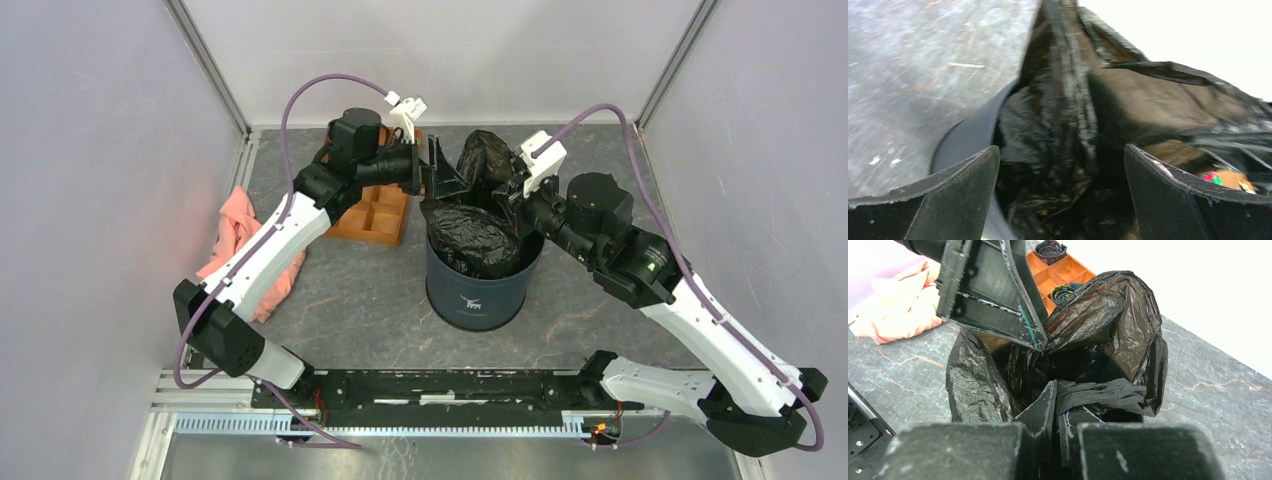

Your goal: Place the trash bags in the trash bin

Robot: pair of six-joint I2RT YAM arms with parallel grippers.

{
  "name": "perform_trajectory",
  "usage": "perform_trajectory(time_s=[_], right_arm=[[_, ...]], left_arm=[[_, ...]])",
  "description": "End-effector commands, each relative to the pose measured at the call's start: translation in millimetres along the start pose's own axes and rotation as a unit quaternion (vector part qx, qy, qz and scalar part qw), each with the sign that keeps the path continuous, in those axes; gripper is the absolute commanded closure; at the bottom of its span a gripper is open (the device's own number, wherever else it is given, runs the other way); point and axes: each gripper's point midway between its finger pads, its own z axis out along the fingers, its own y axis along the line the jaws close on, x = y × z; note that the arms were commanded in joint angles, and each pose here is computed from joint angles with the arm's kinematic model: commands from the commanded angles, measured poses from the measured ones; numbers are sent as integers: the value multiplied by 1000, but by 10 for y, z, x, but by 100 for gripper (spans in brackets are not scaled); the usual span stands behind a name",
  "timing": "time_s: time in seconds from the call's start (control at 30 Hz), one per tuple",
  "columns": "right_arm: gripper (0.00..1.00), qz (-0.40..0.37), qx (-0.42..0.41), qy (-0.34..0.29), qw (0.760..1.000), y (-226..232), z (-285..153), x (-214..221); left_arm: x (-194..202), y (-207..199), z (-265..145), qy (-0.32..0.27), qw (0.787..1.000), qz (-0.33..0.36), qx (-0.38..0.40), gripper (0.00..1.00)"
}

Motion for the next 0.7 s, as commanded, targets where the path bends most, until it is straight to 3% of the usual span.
perform_trajectory(time_s=[0.0, 0.07, 0.23, 0.43, 0.53, 0.67], right_arm=[[95, -6, 17, -17, 1000, -77, -53, -38], [96, -5, 14, -18, 1000, -73, -72, -31], [96, -26, 14, -6, 1000, -97, -146, 38], [95, -32, 35, -7, 999, -195, -273, 100], [92, -39, 48, -4, 998, -252, -323, 97], [88, -61, 120, 49, 990, -522, -415, 381]], left_arm=[[-229, -601, -98, -30, 988, 14, 148, 3], [-239, -493, -30, -33, 992, 4, 124, 13], [-298, -308, 143, -25, 996, -21, 83, 52], [-350, -324, 250, -20, 994, -25, 100, 77], [-426, -217, 303, -21, 997, -16, 68, 97], [-589, 37, 304, -36, 999, -5, -5, 98]])
